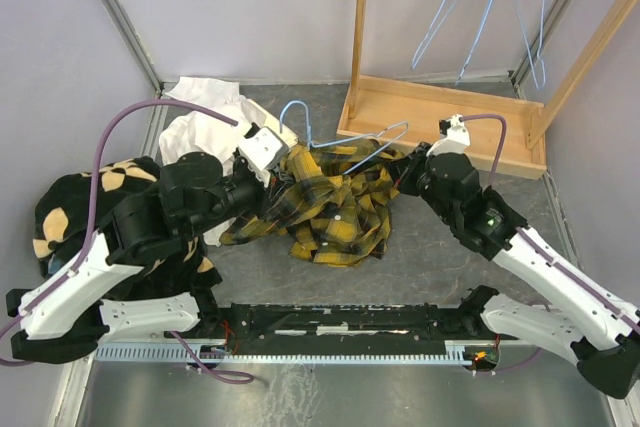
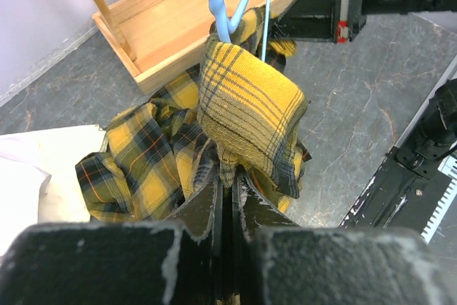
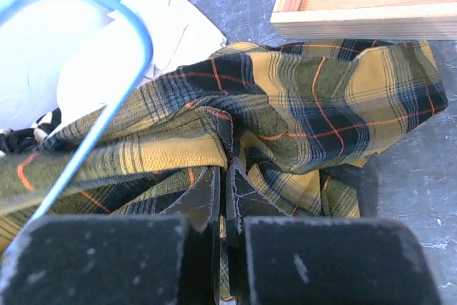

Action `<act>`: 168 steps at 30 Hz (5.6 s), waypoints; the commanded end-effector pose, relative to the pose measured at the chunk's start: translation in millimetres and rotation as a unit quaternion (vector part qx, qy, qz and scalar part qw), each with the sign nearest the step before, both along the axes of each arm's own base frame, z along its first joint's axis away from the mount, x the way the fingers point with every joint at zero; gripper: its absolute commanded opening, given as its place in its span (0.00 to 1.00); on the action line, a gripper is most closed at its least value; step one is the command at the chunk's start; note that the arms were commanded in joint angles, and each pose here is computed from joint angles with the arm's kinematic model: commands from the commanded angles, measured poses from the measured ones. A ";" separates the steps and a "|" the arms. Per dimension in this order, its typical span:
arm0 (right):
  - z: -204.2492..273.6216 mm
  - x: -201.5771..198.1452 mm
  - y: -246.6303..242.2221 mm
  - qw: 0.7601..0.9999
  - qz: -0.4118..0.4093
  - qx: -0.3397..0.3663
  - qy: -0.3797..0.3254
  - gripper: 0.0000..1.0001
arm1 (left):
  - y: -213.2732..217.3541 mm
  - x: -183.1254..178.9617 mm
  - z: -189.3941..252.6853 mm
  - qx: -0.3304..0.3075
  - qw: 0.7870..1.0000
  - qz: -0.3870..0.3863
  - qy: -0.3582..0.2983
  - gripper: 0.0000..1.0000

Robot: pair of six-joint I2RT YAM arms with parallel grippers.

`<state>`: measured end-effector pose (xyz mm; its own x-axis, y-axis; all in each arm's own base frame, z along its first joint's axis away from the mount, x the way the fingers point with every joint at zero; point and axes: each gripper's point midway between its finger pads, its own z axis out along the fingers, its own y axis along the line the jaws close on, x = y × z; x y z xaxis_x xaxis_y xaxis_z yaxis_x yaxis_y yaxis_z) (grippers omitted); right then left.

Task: Place the shirt on the hanger

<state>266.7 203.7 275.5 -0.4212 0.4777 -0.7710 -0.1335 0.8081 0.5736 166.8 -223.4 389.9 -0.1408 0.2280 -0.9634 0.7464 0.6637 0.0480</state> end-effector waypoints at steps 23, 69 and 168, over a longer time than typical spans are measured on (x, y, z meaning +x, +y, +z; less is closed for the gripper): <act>85.3 44.3 -81.5 0.987 -0.040 -0.155 -0.027 0.00 | 6.0 -7.6 19.4 -0.044 0.999 -0.002 -0.002 0.03; 205.1 -24.5 17.7 0.933 0.316 -0.087 -0.149 0.00 | -5.0 32.6 38.8 0.001 0.997 0.061 -0.053 0.03; 204.2 -80.6 -89.4 0.860 0.161 -0.389 -0.287 0.00 | 49.1 -28.4 143.7 -0.094 0.979 -0.040 -0.174 0.03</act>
<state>185.9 127.1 468.9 0.1119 -0.3479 -0.9308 -0.5477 0.7600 -0.3499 121.9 -184.6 510.4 0.1645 0.0931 -0.9820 0.8304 0.5242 0.1888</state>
